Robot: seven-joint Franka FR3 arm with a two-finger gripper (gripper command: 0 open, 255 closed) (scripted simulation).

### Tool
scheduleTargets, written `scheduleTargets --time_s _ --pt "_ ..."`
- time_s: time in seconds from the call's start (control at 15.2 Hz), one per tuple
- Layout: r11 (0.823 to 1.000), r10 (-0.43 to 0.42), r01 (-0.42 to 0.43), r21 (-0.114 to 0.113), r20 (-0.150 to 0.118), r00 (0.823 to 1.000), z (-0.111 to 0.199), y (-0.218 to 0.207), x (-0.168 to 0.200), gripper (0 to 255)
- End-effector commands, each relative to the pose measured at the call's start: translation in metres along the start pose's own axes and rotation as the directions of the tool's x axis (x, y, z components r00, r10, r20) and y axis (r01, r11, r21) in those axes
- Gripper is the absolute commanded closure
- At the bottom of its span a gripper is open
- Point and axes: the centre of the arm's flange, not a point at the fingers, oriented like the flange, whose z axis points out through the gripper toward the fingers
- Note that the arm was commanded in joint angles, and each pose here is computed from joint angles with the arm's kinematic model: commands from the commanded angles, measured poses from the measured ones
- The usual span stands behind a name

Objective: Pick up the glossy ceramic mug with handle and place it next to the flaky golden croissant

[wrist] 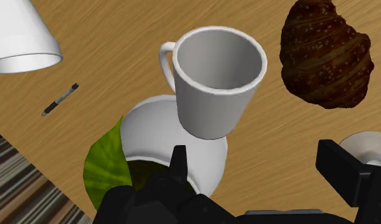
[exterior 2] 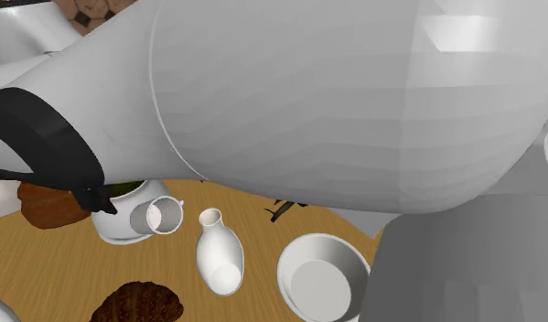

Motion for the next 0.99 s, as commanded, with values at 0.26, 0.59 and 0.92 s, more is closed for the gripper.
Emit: scheduleTargets --time_s 0.26,0.59,0.92 --pt "0.999 -0.049 0.049 -0.001 -0.002 0.999 0.026 0.002 -0.002 0" --pt "0.999 -0.049 0.049 -0.001 -0.002 0.999 0.035 0.002 -0.002 0" --pt "0.999 -0.049 0.049 -0.001 -0.002 0.999 0.035 0.002 -0.002 255"
